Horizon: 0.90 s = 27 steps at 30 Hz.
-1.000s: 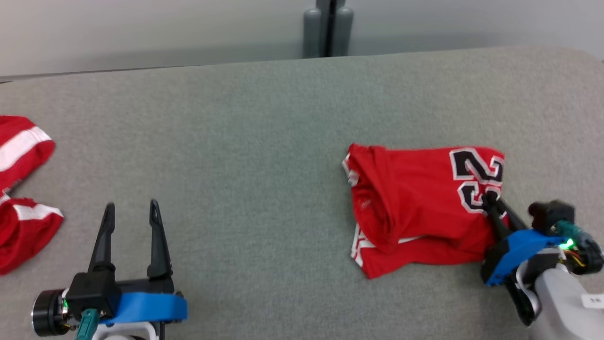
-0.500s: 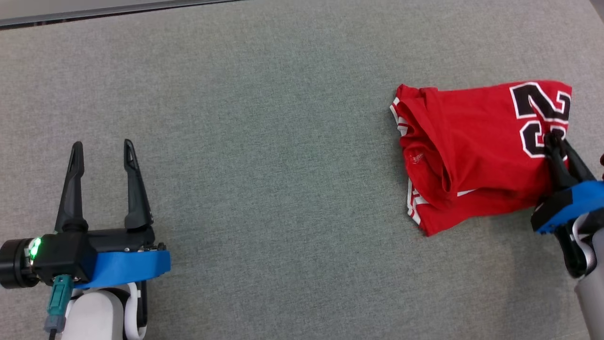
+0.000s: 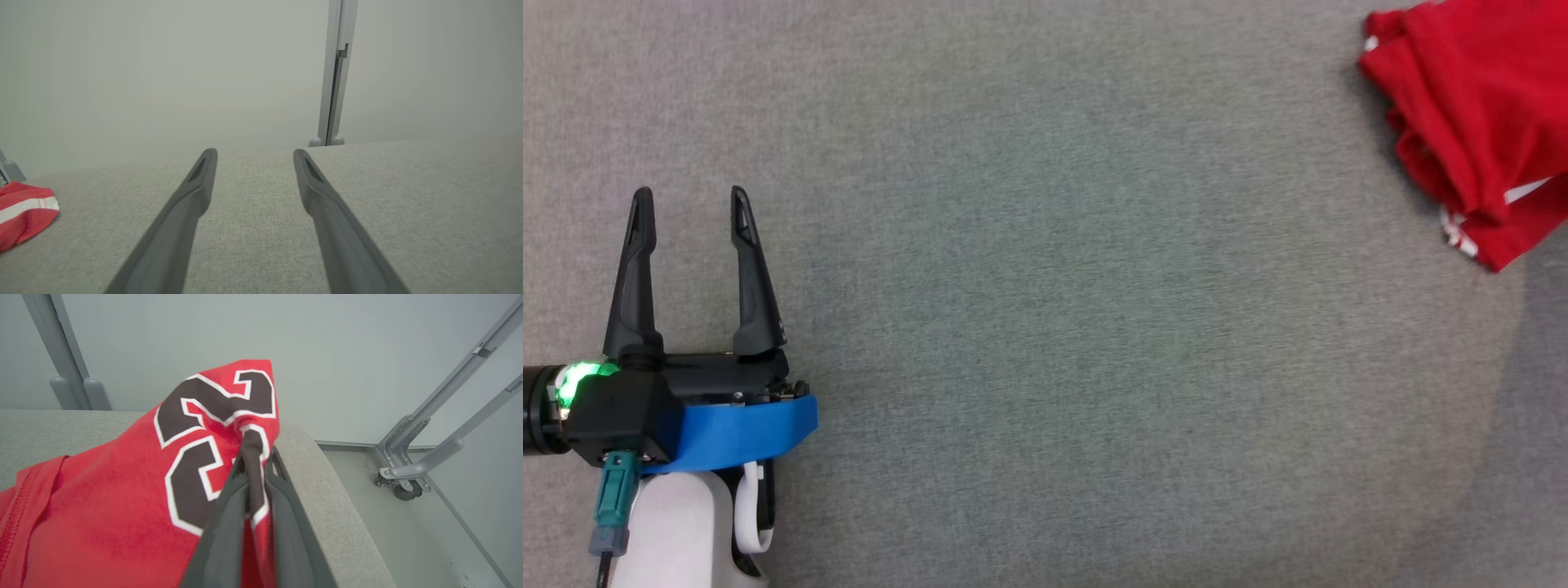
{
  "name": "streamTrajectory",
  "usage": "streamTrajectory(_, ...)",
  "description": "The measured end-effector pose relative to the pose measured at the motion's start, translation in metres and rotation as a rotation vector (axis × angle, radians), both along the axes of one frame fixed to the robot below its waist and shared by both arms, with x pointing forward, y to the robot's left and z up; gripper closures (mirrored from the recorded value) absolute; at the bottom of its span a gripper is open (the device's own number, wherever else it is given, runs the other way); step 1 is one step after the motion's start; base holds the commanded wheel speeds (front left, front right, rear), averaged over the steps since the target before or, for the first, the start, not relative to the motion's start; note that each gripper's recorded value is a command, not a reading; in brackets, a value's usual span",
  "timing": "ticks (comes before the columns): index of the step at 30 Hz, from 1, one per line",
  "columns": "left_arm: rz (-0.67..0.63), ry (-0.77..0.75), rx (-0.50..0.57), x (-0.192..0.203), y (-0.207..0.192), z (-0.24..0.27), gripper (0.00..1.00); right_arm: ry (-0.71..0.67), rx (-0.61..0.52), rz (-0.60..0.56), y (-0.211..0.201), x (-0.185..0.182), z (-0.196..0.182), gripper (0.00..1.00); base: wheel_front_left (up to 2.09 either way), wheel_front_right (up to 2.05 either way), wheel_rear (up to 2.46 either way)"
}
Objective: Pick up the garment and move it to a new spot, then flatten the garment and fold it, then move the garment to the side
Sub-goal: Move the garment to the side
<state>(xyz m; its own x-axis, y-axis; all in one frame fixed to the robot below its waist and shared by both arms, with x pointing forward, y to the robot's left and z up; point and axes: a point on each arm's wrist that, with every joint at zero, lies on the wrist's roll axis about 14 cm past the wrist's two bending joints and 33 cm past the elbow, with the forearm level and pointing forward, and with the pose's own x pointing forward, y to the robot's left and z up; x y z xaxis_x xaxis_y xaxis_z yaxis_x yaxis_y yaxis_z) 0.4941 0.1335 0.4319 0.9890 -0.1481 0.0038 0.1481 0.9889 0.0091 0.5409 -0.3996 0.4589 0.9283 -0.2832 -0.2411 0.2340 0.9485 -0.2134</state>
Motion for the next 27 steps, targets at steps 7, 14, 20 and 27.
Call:
streamTrajectory(7,0.044,0.027,0.021,0.001,0.016,-0.015,0.0,0.041,-0.026,-0.103,-0.042,0.019,-0.01,1.0,0.0,0.0,0.0)
streamTrajectory(14,0.078,0.031,0.042,0.0,0.029,-0.018,0.0,0.081,-0.024,-0.166,-0.06,0.025,-0.025,1.0,0.0,0.0,0.0)
streamTrajectory(20,0.087,0.016,0.047,-0.001,0.032,-0.011,0.0,0.09,-0.02,-0.182,-0.06,0.019,-0.025,0.0,0.0,0.0,0.0)
streamTrajectory(27,0.119,-0.009,0.036,-0.024,0.042,0.019,0.0,-0.052,-0.032,-0.067,-0.018,0.026,0.022,0.0,0.0,0.0,0.0)
